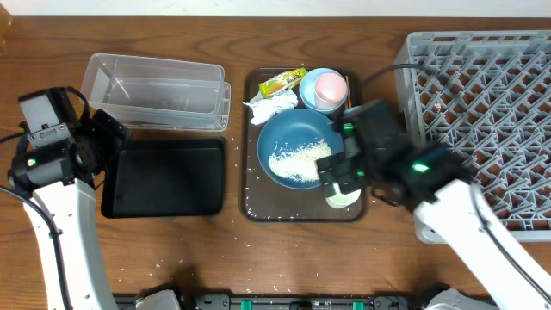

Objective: Sort waste into correct bins and load items into the dishwasher rack
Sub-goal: 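Reach the right gripper to the white paper cup and grasp it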

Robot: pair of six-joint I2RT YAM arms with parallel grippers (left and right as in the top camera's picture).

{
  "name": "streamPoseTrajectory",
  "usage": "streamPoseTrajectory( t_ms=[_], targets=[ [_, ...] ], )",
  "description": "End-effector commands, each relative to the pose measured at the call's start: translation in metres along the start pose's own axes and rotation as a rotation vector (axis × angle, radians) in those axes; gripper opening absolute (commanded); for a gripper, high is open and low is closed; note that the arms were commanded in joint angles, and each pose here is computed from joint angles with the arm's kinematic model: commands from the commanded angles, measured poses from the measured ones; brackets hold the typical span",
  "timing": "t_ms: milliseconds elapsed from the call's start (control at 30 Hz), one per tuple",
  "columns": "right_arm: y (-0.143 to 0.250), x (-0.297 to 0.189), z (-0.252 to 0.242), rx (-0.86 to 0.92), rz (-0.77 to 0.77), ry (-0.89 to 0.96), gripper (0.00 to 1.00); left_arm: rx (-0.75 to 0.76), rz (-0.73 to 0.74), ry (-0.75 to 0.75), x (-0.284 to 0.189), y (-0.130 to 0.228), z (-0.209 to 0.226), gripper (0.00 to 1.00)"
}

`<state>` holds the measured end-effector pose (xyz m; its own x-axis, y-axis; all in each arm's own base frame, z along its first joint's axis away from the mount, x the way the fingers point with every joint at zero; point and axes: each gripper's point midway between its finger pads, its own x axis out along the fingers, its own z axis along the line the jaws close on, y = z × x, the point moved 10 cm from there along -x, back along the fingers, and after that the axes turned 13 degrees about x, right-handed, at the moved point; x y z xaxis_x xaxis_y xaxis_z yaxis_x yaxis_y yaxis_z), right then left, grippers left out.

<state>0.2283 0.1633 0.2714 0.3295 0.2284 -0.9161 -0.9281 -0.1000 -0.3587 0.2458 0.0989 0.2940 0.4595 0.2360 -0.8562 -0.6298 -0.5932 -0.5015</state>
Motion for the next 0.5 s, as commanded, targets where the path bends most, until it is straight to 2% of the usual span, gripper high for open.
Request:
streamPoseTrajectory(
  t_ms=[0, 100, 300, 333, 367, 400, 467],
  targets=[
    [-0.002, 0.016, 0.008, -0.033, 0.021, 0.095, 0.99, -0.005, -0.018, -0.005, -0.004, -0.005, 0.0, 0.95],
    [0.003, 0.036, 0.012, -0.051, 0.111, 0.123, 0.99, -0.005, -0.018, -0.005, -0.004, -0.005, 0.0, 0.95],
    [0.01, 0.057, 0.021, -0.04, 0.246, 0.033, 0.99, -0.005, -0.018, -0.005, -0.004, -0.005, 0.0, 0.95],
    [0.011, 0.061, 0.021, -0.04, 0.255, 0.038, 0.96, -0.005, -0.018, -0.005, -0.004, -0.005, 0.0, 0.95],
    [0.011, 0.064, 0.02, -0.041, 0.258, 0.049, 0.8, -0.005, -0.018, -0.005, -0.004, -0.005, 0.0, 0.95],
    [0.012, 0.068, 0.02, -0.039, 0.263, 0.057, 0.73, -0.005, -0.018, -0.005, -0.004, -0.005, 0.0, 0.95],
    [0.012, 0.076, 0.019, -0.012, 0.272, 0.066, 0.7, -0.005, -0.018, -0.005, -0.004, -0.005, 0.0, 0.95]
  ],
)
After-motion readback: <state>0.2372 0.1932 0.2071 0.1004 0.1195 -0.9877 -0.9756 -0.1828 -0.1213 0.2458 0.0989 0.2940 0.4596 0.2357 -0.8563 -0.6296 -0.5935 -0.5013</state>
